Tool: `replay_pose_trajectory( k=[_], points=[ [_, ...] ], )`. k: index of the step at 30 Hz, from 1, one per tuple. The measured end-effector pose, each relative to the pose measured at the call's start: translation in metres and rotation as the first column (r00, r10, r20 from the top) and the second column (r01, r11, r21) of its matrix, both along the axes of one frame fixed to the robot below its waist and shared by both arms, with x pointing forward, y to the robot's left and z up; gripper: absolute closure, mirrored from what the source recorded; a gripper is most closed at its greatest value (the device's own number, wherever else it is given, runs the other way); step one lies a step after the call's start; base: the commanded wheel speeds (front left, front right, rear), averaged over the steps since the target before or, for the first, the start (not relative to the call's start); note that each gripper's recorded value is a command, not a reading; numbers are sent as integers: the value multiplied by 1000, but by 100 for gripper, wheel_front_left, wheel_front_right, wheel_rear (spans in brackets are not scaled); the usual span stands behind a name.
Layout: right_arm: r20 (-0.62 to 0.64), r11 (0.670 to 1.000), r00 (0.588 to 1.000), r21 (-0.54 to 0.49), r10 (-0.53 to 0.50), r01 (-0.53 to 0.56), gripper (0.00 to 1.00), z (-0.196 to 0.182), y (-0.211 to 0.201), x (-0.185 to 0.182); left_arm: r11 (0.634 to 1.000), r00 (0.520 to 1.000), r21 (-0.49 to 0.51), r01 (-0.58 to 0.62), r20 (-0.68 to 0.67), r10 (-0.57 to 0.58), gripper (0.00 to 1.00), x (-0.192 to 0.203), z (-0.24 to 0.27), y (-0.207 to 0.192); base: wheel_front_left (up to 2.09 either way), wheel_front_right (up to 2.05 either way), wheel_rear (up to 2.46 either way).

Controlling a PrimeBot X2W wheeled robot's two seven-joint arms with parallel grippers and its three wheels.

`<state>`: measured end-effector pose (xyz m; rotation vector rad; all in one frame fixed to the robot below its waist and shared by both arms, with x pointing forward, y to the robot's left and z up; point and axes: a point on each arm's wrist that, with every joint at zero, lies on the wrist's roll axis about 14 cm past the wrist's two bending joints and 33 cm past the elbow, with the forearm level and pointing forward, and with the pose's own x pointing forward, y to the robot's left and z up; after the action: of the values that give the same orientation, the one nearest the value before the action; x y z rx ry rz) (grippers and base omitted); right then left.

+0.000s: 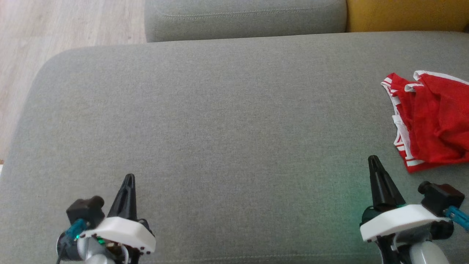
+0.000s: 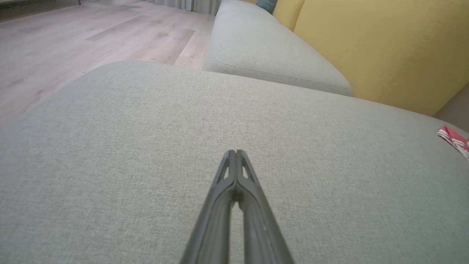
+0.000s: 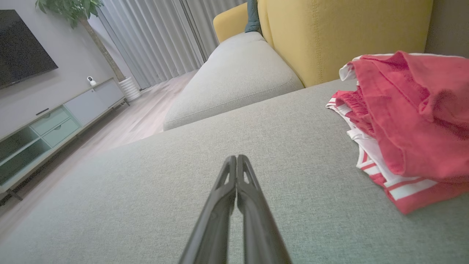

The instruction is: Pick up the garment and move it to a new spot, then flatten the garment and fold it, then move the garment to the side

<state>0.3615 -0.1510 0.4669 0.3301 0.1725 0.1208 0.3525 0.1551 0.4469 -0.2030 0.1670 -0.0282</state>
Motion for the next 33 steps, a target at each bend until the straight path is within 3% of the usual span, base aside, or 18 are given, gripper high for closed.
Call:
replay_pose_trajectory(
  k=[17, 33],
  points=[
    [-27, 980, 998, 192, -48, 52, 100, -1, -5, 0, 979, 997, -196, -63, -58, 53, 100, 1, -4, 9, 0, 0, 0],
    [-50, 925, 994, 365, -95, 107, 100, 1, -14, 3, 917, 991, -383, -115, -107, 79, 100, 2, -6, 11, 0, 0, 0]
  ],
)
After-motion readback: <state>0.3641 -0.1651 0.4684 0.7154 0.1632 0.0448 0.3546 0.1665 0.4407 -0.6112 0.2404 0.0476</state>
